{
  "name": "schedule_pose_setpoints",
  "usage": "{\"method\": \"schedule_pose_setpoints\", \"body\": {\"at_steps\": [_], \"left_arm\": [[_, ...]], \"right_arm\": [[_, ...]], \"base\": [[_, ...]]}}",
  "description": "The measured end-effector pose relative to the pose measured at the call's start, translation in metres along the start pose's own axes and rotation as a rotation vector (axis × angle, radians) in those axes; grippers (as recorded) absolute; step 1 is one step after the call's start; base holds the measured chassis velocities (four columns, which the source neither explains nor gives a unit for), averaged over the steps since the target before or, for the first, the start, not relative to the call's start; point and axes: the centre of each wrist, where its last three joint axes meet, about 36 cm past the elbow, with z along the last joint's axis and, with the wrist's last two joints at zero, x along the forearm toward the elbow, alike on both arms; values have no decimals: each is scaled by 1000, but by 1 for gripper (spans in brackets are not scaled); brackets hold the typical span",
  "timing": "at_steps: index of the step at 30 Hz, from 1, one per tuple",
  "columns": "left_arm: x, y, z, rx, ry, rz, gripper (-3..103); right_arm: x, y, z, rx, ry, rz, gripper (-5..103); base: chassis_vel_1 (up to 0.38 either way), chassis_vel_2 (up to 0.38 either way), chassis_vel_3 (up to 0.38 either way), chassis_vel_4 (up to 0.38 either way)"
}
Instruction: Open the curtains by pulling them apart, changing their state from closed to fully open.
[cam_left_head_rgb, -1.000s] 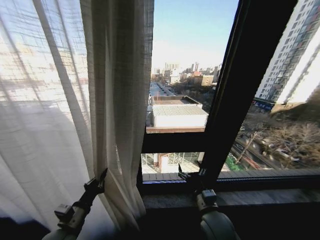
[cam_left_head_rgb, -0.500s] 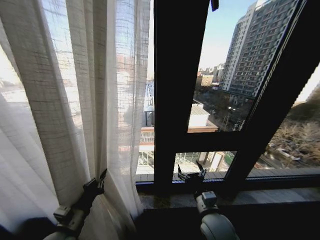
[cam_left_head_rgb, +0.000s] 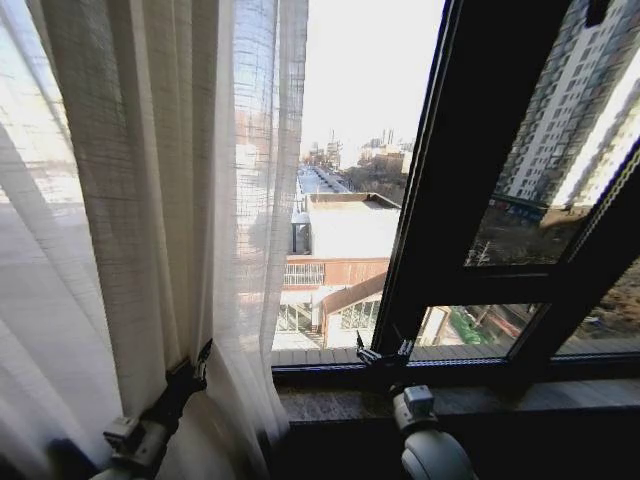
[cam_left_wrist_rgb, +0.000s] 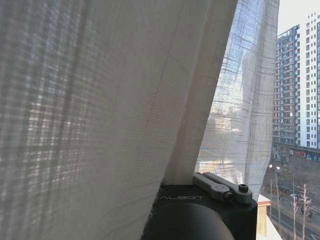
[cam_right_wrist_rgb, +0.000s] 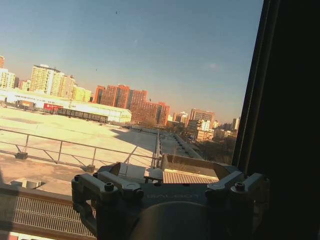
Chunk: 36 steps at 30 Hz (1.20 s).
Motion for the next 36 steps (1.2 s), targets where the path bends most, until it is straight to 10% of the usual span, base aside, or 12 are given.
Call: {"method": "schedule_pose_setpoints", "body": {"at_steps": [36], "left_arm": [[4, -3, 3, 3, -9, -18, 0]], "right_arm": [[-3, 2, 5, 3, -10, -9, 100]], "base": [[91, 84, -91, -91]]}}
